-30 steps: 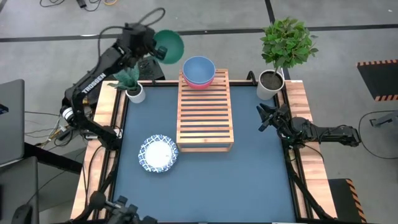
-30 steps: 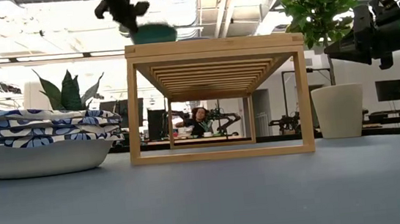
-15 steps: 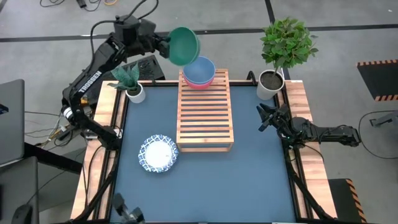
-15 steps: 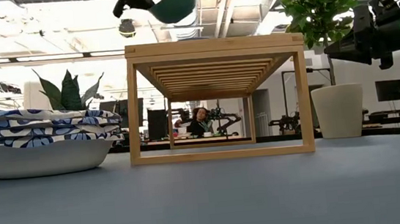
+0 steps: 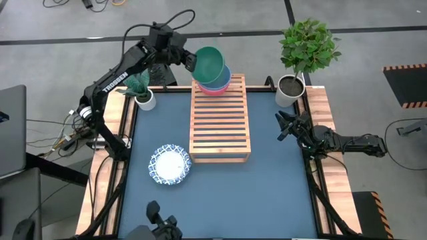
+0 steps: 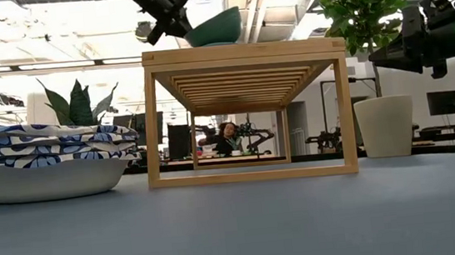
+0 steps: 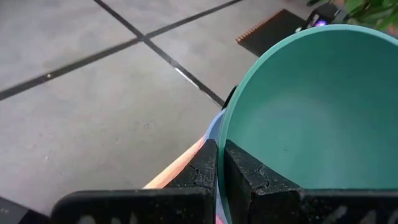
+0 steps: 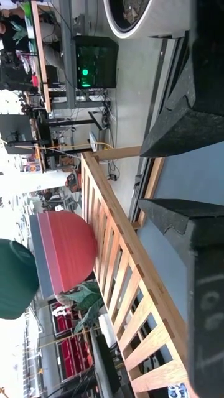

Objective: Place and stack bowls onto a shelf
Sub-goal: Stack the green bowl on the the blue bowl

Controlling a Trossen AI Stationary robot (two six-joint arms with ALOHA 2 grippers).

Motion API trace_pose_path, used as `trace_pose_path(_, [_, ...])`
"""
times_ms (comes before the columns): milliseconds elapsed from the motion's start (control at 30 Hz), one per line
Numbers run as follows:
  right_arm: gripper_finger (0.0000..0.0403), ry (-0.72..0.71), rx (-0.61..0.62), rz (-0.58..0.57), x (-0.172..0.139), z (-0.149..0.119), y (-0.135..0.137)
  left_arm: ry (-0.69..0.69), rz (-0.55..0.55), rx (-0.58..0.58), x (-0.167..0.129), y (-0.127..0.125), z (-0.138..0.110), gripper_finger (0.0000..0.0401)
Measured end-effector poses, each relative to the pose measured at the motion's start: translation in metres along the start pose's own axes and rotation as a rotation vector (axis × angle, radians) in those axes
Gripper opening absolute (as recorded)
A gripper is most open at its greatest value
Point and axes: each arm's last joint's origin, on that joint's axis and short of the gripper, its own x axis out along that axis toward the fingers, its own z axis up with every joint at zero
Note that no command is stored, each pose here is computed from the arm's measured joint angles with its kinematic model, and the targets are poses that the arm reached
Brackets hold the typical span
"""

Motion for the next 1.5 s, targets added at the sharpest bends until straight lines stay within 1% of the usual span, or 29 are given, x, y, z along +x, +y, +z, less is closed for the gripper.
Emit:
trace_pose_path(333, [0.0143,0.0,0.0,0.0,0.0,0.0,0.0,0.028,0.009,0.016,-0.001,0.001,-0.003,0.0])
trace_pose_path(500, [0.0143,0.0,0.0,0.0,0.0,0.0,0.0,0.006,0.004,0.018,-0.001,-0.002,-0.001,0.0])
trace_pose_path(733, [0.0143,0.0,0.0,0.0,0.0,0.0,0.0,0.015,0.003,0.025,0.0,-0.003,-0.002,0.0])
trace_pose_path(1267, [0.0143,0.0,0.0,0.0,0.0,0.0,0.0,0.009,0.004,0.083,0.0,-0.009,-0.002,0.0008])
trace_pose_path(1367, [0.0143,0.0,0.0,0.0,0.0,0.0,0.0,-0.008,-0.002,0.101,0.001,-0.011,-0.001,0.0016])
trace_pose_path(1500, [0.0143,0.0,0.0,0.0,0.0,0.0,0.0,-0.034,-0.014,0.107,0.001,-0.014,0.001,0.0045])
